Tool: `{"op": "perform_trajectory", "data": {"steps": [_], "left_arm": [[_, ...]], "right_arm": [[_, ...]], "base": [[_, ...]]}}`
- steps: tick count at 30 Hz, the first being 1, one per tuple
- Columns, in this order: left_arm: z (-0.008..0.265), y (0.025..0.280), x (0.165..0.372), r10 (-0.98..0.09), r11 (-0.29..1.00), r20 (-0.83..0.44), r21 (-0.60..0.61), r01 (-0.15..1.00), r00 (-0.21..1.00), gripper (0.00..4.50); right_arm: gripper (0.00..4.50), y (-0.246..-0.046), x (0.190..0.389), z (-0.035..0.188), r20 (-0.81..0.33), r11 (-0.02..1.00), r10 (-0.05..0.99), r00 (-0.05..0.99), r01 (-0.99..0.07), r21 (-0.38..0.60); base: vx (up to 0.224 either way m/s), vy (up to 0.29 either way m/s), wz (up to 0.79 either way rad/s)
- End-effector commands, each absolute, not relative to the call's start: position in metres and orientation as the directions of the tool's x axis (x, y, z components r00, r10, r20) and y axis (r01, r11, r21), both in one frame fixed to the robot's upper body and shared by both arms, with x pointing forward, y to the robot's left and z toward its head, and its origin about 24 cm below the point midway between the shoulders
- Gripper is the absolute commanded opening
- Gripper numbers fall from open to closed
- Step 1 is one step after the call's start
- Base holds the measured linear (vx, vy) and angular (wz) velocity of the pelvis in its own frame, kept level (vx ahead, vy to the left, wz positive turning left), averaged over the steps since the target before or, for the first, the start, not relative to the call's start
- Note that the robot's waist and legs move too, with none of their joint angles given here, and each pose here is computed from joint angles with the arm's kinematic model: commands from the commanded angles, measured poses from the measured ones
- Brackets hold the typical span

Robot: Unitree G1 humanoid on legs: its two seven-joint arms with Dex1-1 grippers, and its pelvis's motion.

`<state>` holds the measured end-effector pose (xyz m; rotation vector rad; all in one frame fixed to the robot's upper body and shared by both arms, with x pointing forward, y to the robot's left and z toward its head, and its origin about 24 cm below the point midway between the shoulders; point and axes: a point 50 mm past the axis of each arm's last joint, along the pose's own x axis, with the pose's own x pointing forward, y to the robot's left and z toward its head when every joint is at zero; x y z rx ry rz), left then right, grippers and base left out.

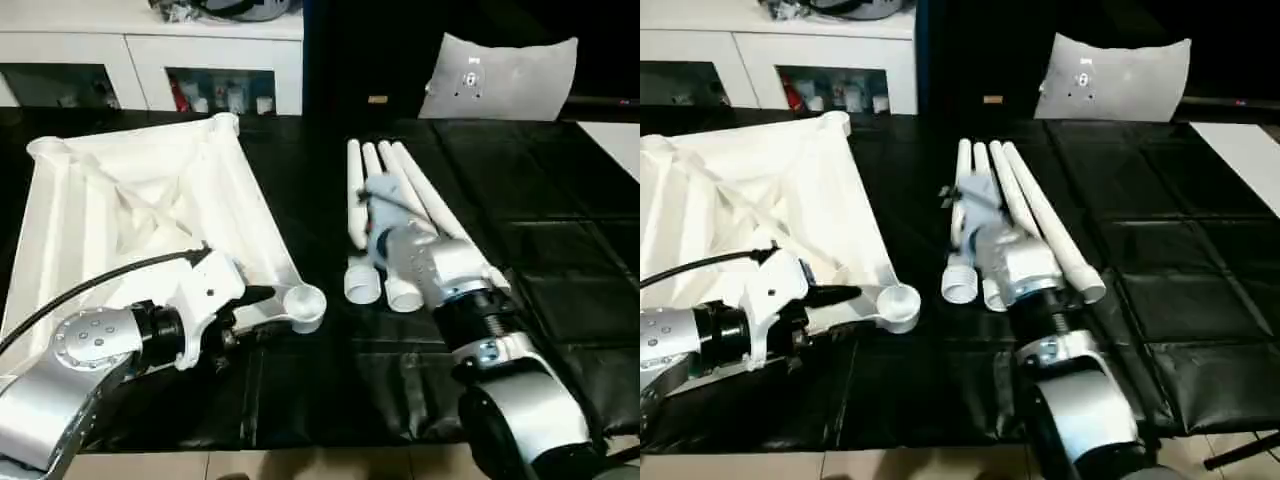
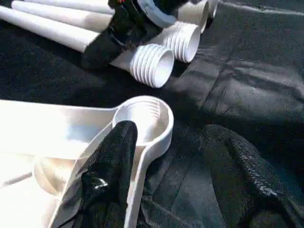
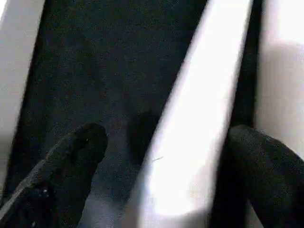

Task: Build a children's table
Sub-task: Pick table leg

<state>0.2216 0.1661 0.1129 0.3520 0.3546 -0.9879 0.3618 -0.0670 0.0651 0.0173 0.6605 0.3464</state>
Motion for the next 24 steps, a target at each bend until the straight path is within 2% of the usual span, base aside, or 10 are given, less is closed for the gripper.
{"op": "perform_trajectory", "data": {"steps": [1,5,6,14,17,24], "left_arm": [[0.116,0.165,0.221,-0.74,0.495,-0.447,0.146,0.857,0.503,2.47],[0.117,0.164,0.221,-0.743,0.495,-0.445,0.14,0.858,0.5,2.47],[0.117,0.164,0.221,-0.742,0.495,-0.446,0.14,0.858,0.501,2.47],[0.117,0.164,0.221,-0.731,0.497,-0.45,0.164,0.852,0.513,2.47],[0.118,0.165,0.221,-0.725,0.5,-0.453,0.173,0.848,0.52,2.47],[0.119,0.164,0.221,-0.722,0.501,-0.45,0.183,0.846,0.525,2.47]], "right_arm": [[4.5,-0.066,0.363,0.066,-0.6,0.936,0.346,0.721,-0.312,0.165],[4.5,-0.067,0.363,0.063,-0.606,0.932,0.356,0.711,-0.317,0.175],[4.21,-0.068,0.364,0.061,-0.611,0.93,0.36,0.705,-0.319,0.18],[3.67,-0.078,0.364,0.051,-0.633,0.927,0.374,0.678,-0.288,0.239],[3.3,-0.08,0.364,0.051,-0.632,0.926,0.378,0.676,-0.281,0.253],[2.75,-0.086,0.367,0.053,-0.625,0.919,0.394,0.673,-0.268,0.291]], "base": [[0.0,0.0,0.0],[0.0,0.0,0.0],[0.0,0.0,0.0],[0.0,0.0,0.0],[0.0,0.0,0.0],[0.0,0.0,0.0]]}}
